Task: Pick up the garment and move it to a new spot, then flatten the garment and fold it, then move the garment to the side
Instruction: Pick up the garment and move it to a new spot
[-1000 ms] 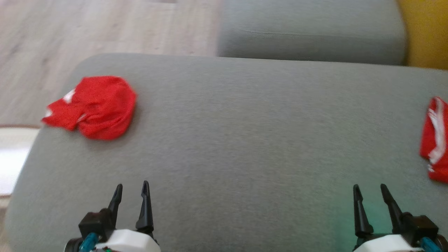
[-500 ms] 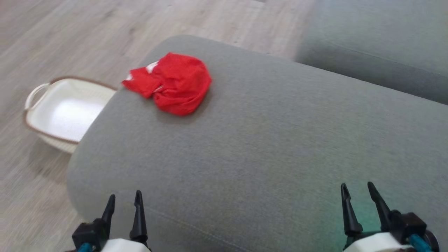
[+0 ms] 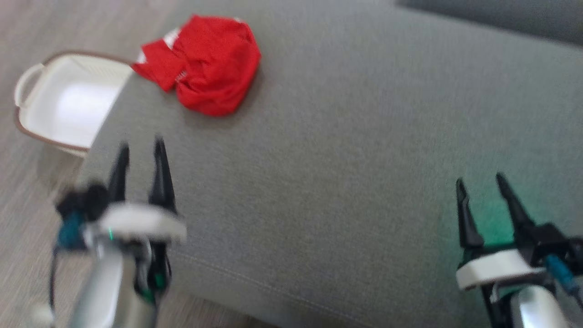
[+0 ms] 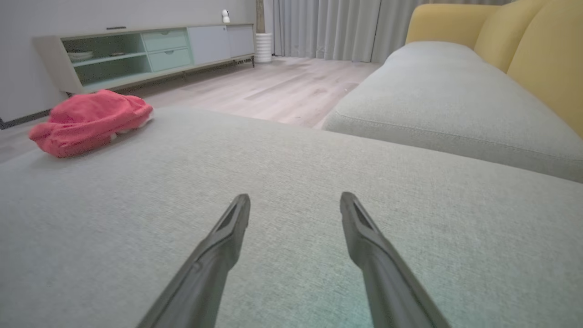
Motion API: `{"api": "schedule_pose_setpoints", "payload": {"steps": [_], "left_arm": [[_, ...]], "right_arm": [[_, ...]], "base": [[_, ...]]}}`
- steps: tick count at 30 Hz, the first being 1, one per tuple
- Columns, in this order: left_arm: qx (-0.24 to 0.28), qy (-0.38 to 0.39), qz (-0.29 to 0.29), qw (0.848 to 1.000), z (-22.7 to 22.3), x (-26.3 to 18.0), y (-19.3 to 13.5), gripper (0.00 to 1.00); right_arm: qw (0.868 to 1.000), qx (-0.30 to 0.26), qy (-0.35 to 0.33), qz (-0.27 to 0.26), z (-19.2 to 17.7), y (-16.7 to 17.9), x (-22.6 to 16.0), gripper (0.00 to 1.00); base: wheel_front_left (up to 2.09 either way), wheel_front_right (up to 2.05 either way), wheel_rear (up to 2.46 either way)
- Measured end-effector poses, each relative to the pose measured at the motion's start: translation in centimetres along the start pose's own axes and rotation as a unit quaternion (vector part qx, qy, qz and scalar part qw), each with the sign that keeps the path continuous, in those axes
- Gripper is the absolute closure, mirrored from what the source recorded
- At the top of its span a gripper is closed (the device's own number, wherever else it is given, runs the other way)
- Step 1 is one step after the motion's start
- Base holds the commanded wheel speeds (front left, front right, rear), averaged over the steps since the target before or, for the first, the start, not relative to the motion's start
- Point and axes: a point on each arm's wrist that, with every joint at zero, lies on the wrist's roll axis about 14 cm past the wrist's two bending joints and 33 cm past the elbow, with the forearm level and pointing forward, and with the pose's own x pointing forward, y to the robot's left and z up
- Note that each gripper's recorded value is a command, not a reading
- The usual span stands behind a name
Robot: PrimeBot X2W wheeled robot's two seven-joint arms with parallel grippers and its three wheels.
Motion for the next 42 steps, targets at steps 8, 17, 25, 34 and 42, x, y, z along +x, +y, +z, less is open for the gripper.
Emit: {"api": "schedule_pose_setpoints", "payload": {"steps": [8, 17, 25, 34, 42], "left_arm": [[0.053, 0.080, -0.034, 0.995, -2.2, 11.7, -2.3, 0.00], [0.083, 0.258, -0.032, 0.962, -12.8, 15.5, -3.8, 0.00], [0.066, 0.248, -0.057, 0.965, -11.9, 16.6, -6.0, 1.00], [0.011, 0.162, -0.180, 0.970, -4.3, 15.6, -14.2, 1.00], [-0.056, 0.154, -0.385, 0.908, 1.4, 4.2, -25.3, 1.00]], "right_arm": [[0.999, -0.020, 0.035, -0.016, -3.1, -4.1, 2.8, 0.00], [0.998, -0.024, 0.051, -0.038, -4.9, -7.2, 3.7, 0.00], [0.996, -0.021, 0.055, -0.073, -4.4, -8.8, 1.9, 0.00], [0.996, 0.006, 0.029, -0.090, -2.5, -7.2, -0.8, 0.00], [0.994, 0.027, -0.012, -0.108, 0.3, -6.5, -4.2, 0.00]], "base": [[0.00, 0.00, 0.00], [0.00, 0.00, 0.00], [0.00, 0.00, 0.00], [0.00, 0.00, 0.00], [0.00, 0.00, 0.00]]}}
